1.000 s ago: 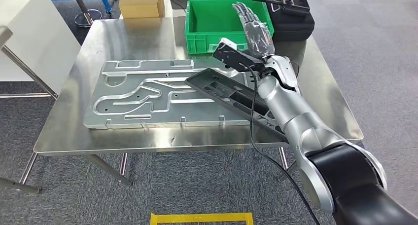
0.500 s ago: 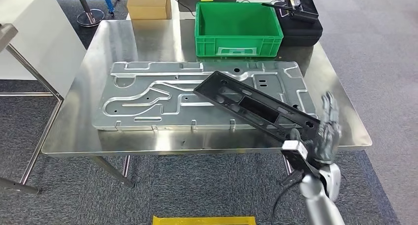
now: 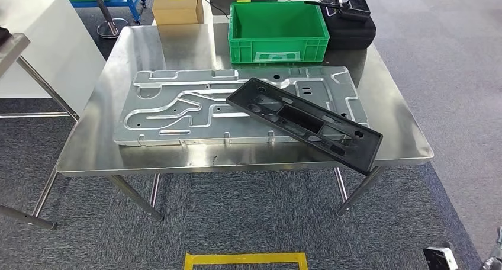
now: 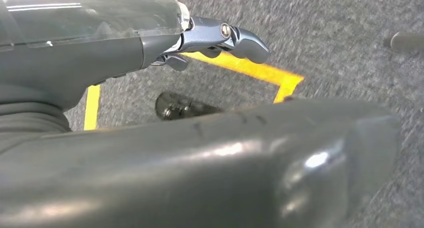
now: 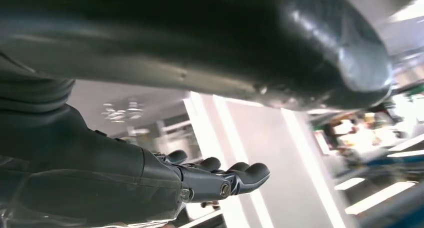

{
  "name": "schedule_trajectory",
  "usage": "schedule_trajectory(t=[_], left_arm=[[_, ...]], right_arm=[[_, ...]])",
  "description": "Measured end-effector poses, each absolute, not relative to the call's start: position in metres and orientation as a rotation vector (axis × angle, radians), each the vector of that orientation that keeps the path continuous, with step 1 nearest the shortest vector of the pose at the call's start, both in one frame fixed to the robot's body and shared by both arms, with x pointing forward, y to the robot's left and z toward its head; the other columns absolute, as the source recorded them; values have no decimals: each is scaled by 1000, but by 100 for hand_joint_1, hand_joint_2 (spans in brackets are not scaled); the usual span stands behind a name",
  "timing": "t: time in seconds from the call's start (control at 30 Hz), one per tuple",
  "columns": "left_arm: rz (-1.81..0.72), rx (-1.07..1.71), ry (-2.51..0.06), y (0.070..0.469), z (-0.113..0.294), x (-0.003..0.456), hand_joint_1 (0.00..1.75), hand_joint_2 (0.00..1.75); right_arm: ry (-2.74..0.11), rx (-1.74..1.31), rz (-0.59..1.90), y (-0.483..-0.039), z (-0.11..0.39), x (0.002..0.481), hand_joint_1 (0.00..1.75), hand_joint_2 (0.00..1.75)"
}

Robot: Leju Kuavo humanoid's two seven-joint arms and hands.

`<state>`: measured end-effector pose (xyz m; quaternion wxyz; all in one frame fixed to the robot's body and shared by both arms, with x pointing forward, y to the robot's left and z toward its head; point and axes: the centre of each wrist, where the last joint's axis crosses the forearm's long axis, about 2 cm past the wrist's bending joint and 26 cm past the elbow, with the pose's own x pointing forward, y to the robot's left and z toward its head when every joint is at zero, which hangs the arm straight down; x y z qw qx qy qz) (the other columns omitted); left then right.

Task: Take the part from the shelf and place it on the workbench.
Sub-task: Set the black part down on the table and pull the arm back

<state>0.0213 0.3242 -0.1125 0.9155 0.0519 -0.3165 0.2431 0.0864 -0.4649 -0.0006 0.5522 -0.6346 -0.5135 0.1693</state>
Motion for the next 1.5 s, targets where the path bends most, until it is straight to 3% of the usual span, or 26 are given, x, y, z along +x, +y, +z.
schedule_trajectory(t=[0.3, 0.57, 0.73, 1.2, 1.5], left_arm=[[500, 111, -663, 325, -112, 23, 0, 0], [467, 99, -650, 325, -112, 25, 0, 0], [436, 68, -623, 325, -112, 28, 0, 0], [332, 50, -629, 335, -111, 32, 0, 0], [281, 81, -639, 360, -107, 45, 0, 0]], right_arm=[[-825, -1287, 331, -437, -57, 41, 0, 0], [-156, -446, 140, -355, -106, 24, 0, 0], [155, -9, 220, -315, -112, 26, 0, 0], [16, -20, 463, -284, -111, 47, 0, 0], [-268, 25, 548, -238, -104, 77, 0, 0]])
